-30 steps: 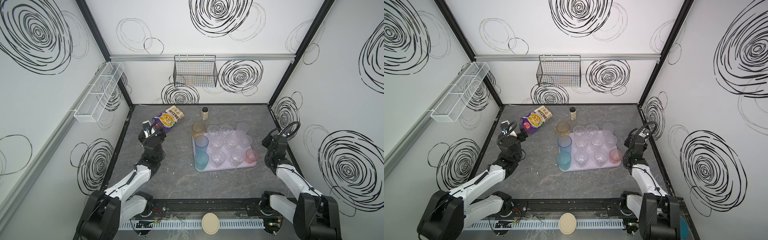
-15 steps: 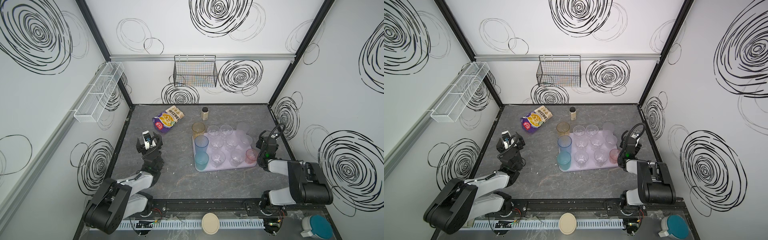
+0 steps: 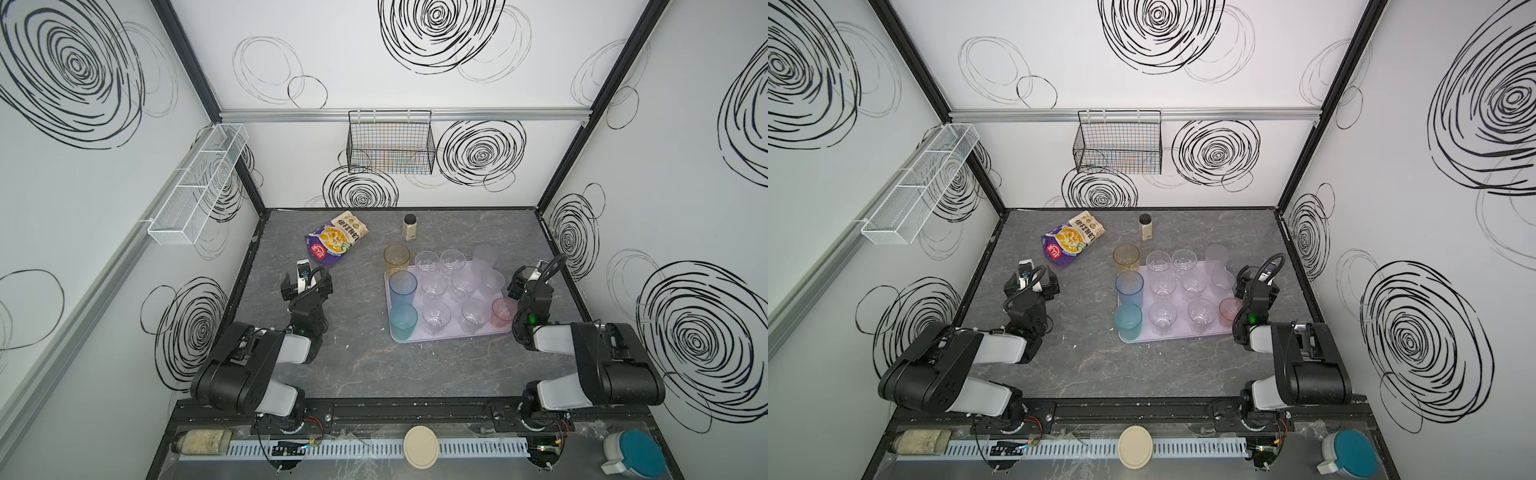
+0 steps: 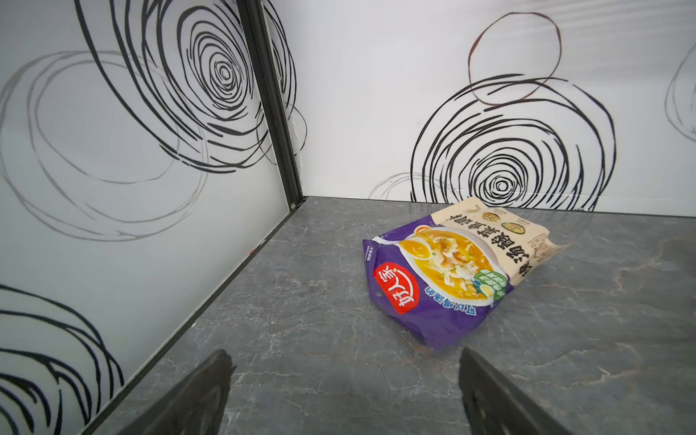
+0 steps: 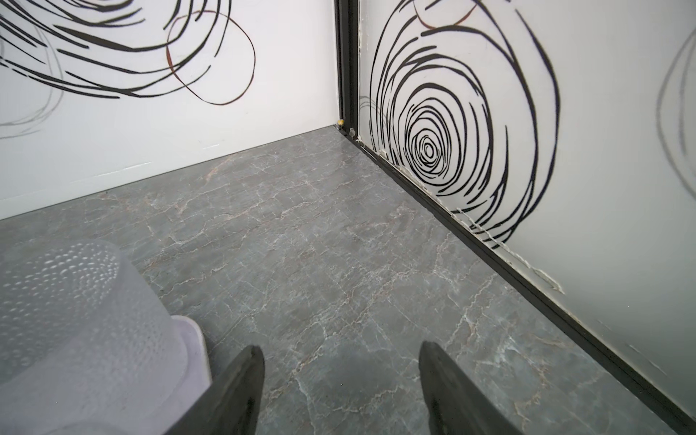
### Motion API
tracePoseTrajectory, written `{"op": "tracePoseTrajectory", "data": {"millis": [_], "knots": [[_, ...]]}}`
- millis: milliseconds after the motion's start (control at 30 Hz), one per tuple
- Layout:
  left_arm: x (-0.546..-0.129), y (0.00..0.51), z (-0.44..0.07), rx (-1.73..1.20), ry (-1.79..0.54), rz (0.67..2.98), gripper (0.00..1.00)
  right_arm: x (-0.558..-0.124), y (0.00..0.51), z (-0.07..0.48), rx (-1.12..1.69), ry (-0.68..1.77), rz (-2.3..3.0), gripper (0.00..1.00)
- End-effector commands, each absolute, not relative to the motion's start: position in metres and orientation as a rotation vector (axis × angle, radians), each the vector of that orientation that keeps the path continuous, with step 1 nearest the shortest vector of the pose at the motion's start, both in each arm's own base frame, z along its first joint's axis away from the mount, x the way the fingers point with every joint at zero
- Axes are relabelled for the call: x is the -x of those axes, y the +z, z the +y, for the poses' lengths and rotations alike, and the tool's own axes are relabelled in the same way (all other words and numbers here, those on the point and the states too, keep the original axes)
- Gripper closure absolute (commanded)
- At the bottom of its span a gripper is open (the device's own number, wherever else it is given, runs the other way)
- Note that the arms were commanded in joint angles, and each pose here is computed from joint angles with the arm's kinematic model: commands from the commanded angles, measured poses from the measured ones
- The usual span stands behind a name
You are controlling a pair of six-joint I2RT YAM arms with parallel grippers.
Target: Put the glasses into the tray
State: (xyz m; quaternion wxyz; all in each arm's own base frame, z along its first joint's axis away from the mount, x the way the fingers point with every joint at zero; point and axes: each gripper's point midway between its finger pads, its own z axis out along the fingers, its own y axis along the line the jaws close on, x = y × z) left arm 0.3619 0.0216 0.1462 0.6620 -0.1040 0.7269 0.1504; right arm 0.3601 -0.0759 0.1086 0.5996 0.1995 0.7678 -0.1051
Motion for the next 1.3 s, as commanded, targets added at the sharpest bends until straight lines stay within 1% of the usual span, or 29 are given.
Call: {"op": "tracePoseTrajectory", "data": {"millis": [0,100,133,167,200,233,267,333,367,433,533,1033,1133,1267], "knots": [[-0.369,0.157,0.02,0.233,0.25,1.608,0.04,-0.366,0.123,-0.068,-0.391,-0.206,1.732,0.29],[-0.372,0.154,0.019,0.208,0.2,1.617,0.04,-0.36,0.124,-0.065,-0.37,-0.175,1.714,0.22],[-0.37,0.155,0.018,0.196,0.177,1.61,0.04,-0.357,0.122,-0.064,-0.362,-0.156,1.711,0.14],[-0.368,0.155,0.016,0.18,0.153,1.598,0.04,-0.348,0.121,-0.066,-0.365,-0.18,1.666,0.03],[-0.364,0.15,0.016,0.182,0.135,1.598,0.04,-0.341,0.13,-0.062,-0.324,-0.197,1.611,0.0],[-0.358,0.155,0.02,0.191,0.118,1.546,0.04,-0.338,0.136,-0.064,-0.34,-0.205,1.57,0.0],[-0.357,0.154,0.019,0.184,0.114,1.545,0.04,-0.339,0.136,-0.064,-0.346,-0.203,1.572,0.0],[-0.361,0.148,0.019,0.189,0.113,1.593,0.04,-0.349,0.13,-0.067,-0.386,-0.201,1.638,0.0],[-0.361,0.149,0.019,0.186,0.112,1.579,0.04,-0.349,0.121,-0.068,-0.398,-0.191,1.682,0.0],[-0.359,0.154,0.019,0.184,0.11,1.555,0.04,-0.346,0.129,-0.067,-0.379,-0.197,1.629,0.0],[-0.358,0.154,0.019,0.183,0.109,1.551,0.04,-0.349,0.122,-0.068,-0.396,-0.194,1.673,0.0],[-0.36,0.153,0.014,0.164,0.12,1.562,0.04,-0.349,0.126,-0.068,-0.393,-0.197,1.66,0.0],[-0.362,0.152,-0.001,0.077,0.11,1.573,0.04,-0.349,0.125,-0.068,-0.391,-0.198,1.661,0.0],[-0.365,0.15,-0.002,0.064,0.073,1.587,0.04,-0.352,0.124,-0.066,-0.383,-0.2,1.673,0.0]]}}
